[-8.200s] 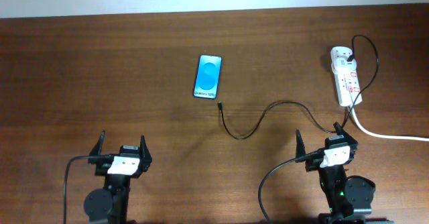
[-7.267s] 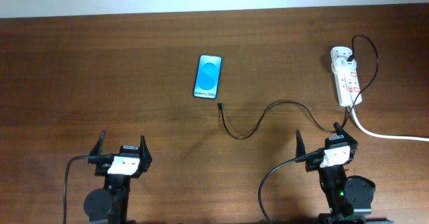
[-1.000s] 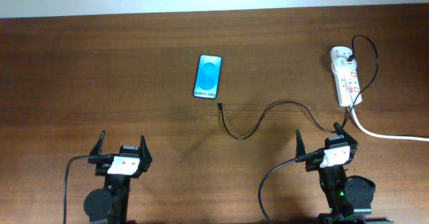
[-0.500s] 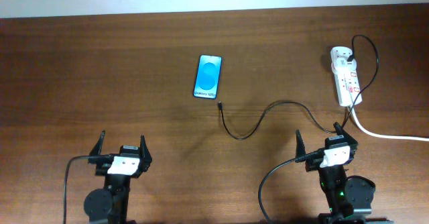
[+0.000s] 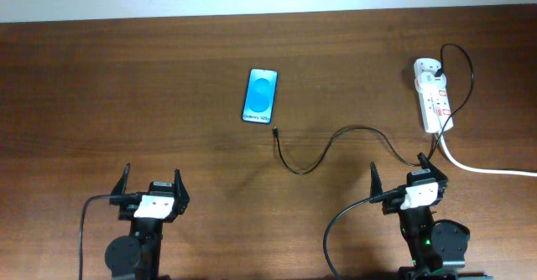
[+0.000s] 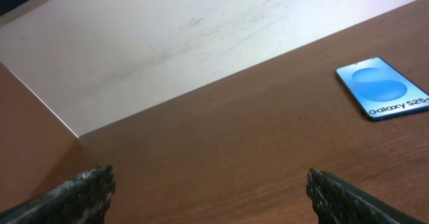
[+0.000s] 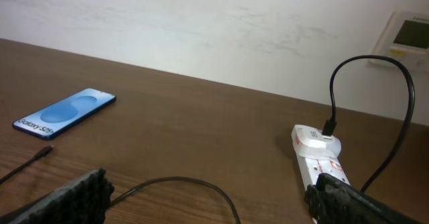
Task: Plug charger to phone and switch on socket
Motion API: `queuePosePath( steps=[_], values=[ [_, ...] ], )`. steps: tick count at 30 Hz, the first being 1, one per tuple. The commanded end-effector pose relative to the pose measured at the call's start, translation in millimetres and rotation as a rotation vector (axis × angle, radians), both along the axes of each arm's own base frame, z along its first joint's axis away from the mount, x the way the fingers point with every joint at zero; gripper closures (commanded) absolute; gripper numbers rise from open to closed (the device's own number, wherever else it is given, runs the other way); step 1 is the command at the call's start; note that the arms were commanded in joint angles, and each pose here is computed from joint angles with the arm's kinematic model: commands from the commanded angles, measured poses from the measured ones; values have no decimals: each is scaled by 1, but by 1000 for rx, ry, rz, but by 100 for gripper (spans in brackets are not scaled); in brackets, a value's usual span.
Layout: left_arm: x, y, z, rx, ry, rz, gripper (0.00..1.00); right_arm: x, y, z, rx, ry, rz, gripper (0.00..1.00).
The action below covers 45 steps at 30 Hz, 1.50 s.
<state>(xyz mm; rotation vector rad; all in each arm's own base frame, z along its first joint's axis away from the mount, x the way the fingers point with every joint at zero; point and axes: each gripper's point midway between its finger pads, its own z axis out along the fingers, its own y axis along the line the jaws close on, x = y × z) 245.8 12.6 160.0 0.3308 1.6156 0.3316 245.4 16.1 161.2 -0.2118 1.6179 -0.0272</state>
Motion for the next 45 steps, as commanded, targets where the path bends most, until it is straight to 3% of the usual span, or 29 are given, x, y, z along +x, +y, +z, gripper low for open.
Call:
queuePosePath(
  steps=[1, 15, 21, 45],
  values=[
    [0, 2, -1, 13, 0, 9, 1, 0, -3, -2, 8, 2, -13, 2],
    [0, 1, 1, 12, -6, 4, 1, 0, -1, -1, 9, 2, -2, 2],
    [0, 1, 2, -76, -12, 9, 1, 0, -1, 0, 9, 0, -2, 2],
    [4, -8, 58, -102, -19, -49, 1, 18, 11, 89, 18, 55, 72, 2]
  ],
)
